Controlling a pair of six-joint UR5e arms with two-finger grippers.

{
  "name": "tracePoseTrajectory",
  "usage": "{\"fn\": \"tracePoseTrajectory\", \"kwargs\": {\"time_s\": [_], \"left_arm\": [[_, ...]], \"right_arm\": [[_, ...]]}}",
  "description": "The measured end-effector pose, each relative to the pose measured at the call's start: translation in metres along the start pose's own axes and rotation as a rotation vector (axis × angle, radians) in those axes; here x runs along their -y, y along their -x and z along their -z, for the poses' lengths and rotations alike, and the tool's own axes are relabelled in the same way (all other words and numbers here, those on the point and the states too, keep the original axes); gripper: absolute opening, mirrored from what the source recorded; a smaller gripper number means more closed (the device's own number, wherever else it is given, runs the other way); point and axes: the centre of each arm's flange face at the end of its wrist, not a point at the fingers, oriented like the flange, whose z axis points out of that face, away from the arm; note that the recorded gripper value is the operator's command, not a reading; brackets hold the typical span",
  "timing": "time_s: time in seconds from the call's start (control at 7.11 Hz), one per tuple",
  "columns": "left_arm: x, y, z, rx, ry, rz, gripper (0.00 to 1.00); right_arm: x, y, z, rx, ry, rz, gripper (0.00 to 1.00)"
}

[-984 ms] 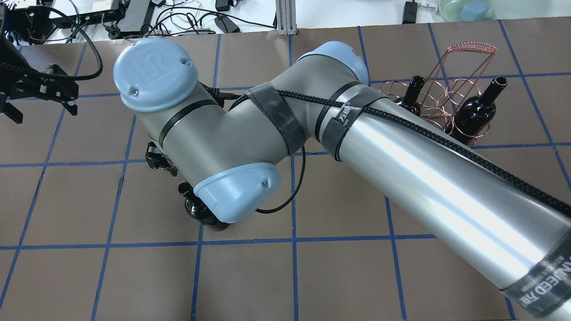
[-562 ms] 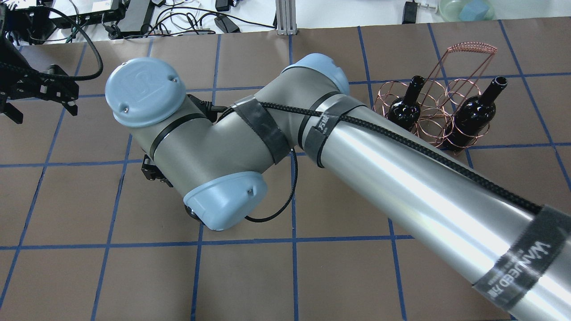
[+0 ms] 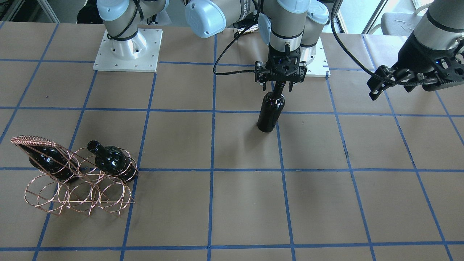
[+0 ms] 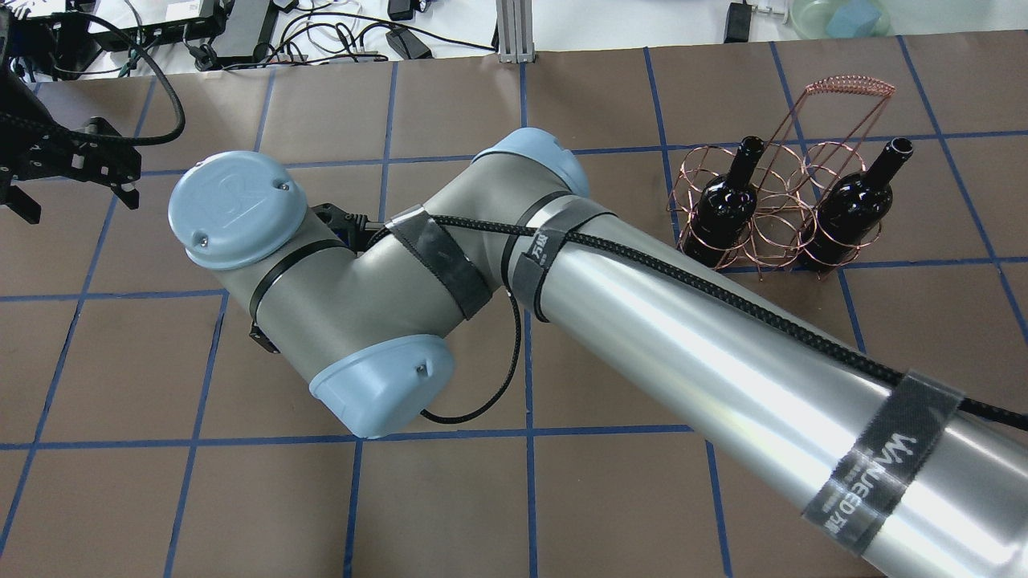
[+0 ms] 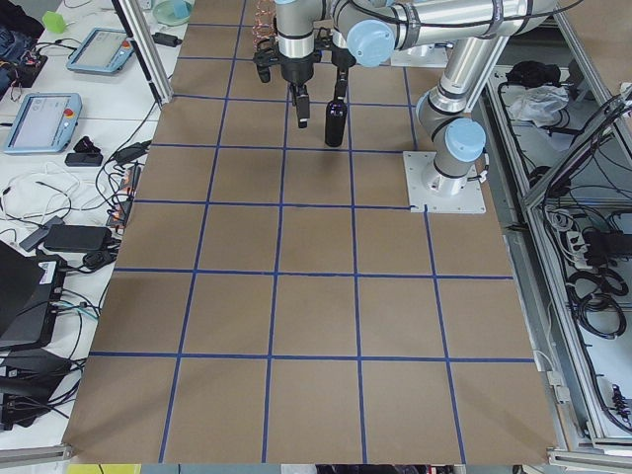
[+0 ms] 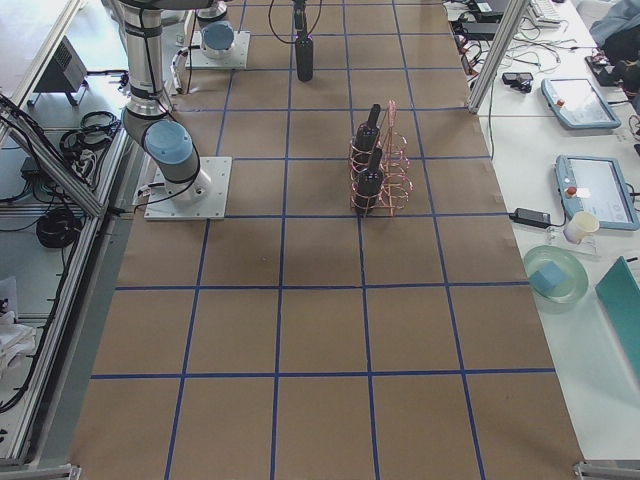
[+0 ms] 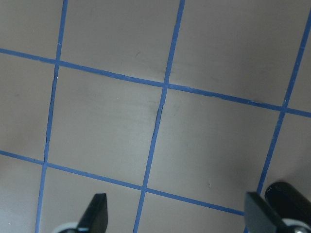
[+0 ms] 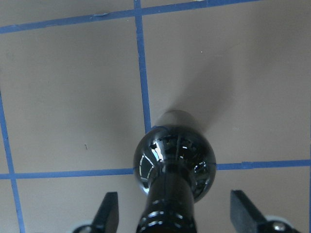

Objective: Place wine into wine basket

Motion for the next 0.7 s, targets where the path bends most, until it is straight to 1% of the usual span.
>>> {"fn": "tracePoseTrajectory", "kwargs": {"time_s": [0.14, 0.28, 0.7], "left_arm": [[0.0, 0.0, 0.0, 0.0, 0.0, 0.0, 1.0], [0.0, 0.0, 0.0, 0.0, 0.0, 0.0, 1.0], [-0.0002, 0.0, -0.0004, 0.0, 0.002, 0.0, 1.0]], "right_arm": [[0.0003, 0.0004, -0.0006, 0.001, -0.001, 0.004, 0.69], [0.0005, 0.0006, 0.0001, 0.003, -0.002, 0.008, 0.64], [0.0013, 0.0002, 0.0022, 0.001, -0.015, 0.012, 0.62]]}}
